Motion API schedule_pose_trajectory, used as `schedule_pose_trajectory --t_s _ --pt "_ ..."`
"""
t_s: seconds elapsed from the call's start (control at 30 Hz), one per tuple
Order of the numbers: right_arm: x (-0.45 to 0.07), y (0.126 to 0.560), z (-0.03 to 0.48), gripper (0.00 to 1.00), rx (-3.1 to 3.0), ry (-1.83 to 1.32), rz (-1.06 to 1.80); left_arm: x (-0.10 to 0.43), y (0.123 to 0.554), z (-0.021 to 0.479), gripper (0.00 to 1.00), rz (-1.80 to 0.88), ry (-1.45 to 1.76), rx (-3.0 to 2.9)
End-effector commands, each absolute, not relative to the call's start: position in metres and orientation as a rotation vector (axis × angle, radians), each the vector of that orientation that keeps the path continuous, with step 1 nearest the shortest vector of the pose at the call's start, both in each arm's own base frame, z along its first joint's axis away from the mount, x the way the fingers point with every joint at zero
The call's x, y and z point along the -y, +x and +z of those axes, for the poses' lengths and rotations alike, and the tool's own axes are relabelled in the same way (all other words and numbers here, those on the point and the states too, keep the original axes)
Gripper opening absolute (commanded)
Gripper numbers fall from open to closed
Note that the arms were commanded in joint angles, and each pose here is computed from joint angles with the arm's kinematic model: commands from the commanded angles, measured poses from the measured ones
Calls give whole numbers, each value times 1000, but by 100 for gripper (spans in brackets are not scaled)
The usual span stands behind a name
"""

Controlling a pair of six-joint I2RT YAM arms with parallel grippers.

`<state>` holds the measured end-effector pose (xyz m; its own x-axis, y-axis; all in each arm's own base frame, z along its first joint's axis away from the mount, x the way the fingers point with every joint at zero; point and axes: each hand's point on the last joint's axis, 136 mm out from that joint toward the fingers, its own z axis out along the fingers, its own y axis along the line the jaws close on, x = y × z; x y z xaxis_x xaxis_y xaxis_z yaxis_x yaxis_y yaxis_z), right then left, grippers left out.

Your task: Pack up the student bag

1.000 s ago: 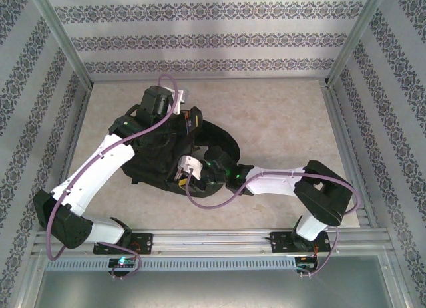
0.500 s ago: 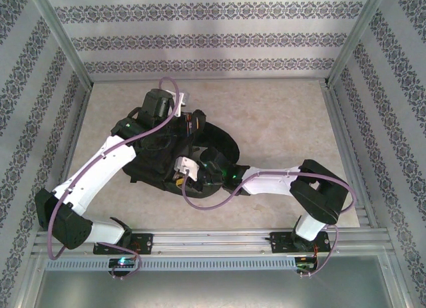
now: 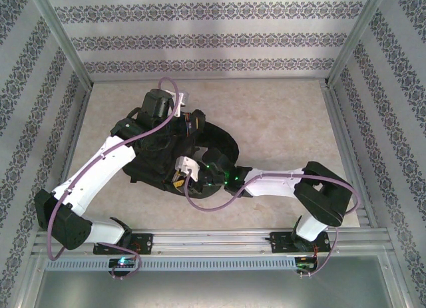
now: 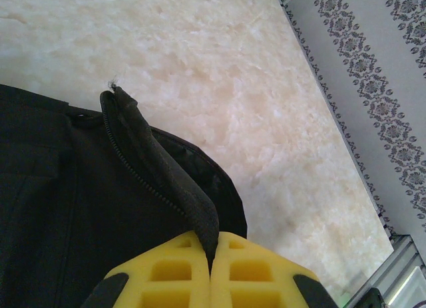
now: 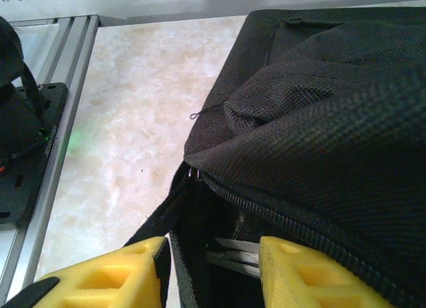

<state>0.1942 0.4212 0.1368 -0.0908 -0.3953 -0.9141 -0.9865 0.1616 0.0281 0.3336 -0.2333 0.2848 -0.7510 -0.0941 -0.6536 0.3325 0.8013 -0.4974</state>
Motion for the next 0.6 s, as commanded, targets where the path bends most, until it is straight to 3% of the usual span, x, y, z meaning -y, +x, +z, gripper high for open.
schedule_pose_trajectory --t_s 0.0,0.57 --pt "-434 195 140 40 -1633 -1327 948 228 338 312 0 -813 160 -2197" --pt "-431 163 155 40 -1570 -1338 1095 230 339 304 0 -819 155 -2207"
